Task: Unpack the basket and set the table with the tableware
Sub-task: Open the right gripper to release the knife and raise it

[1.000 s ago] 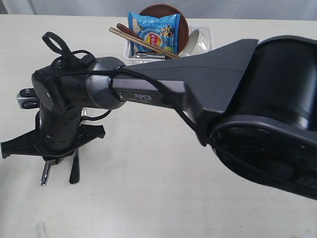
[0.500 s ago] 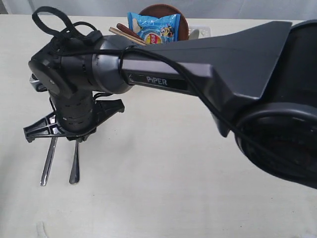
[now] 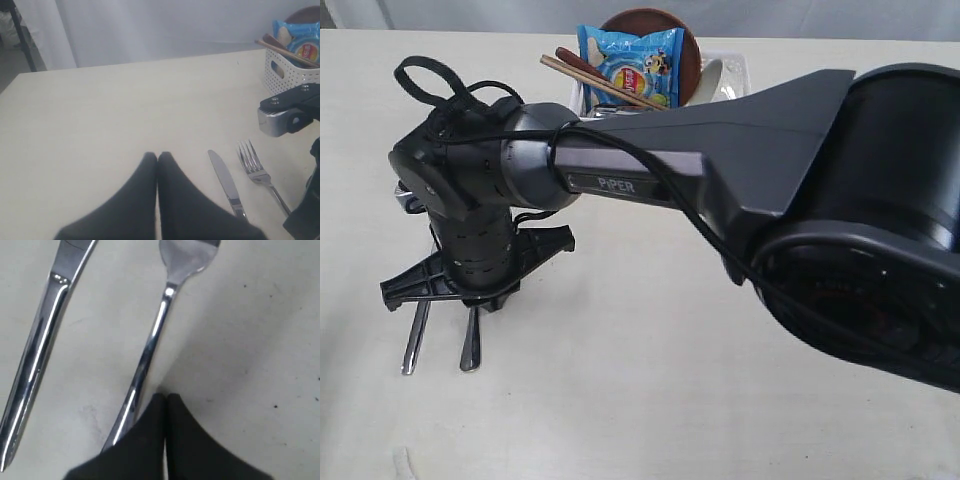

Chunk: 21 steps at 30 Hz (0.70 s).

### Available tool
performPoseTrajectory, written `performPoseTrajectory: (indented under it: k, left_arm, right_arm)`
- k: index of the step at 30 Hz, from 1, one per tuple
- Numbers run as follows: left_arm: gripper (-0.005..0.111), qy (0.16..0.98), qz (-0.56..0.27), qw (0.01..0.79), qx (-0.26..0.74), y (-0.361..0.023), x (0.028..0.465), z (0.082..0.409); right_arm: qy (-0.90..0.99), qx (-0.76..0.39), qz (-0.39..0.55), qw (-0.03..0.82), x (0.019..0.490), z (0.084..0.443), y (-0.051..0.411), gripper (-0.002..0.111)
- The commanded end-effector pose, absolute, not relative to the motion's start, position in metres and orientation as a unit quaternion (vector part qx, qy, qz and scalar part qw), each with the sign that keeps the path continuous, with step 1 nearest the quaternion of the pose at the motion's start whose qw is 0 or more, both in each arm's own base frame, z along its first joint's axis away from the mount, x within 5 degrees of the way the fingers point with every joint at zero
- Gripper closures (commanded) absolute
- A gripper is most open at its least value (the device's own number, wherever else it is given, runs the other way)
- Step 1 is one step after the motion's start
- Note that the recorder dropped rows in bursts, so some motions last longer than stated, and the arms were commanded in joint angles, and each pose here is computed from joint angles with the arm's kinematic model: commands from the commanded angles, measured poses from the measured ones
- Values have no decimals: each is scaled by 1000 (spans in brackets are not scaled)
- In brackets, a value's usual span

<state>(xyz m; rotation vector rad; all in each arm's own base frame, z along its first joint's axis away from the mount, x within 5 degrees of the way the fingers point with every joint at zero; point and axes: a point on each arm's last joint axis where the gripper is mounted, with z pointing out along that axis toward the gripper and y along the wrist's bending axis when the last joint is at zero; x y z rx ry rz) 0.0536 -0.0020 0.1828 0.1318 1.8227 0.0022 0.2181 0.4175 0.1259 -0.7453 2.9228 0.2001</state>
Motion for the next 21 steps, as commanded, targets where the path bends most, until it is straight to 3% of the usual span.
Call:
performPoseTrajectory:
  k: [1, 13, 21]
  left_arm:
    - [107, 790, -2, 611, 58, -2, 54, 182]
    - [107, 790, -2, 611, 58, -2, 54, 182]
    - [107, 790, -2, 611, 58, -2, 54, 182]
  right_arm:
    - [965, -246, 75, 40, 215, 120, 419, 109]
    - [963, -252, 86, 33, 213, 123, 420, 109]
    - [952, -272, 103, 90, 216, 179, 413, 109]
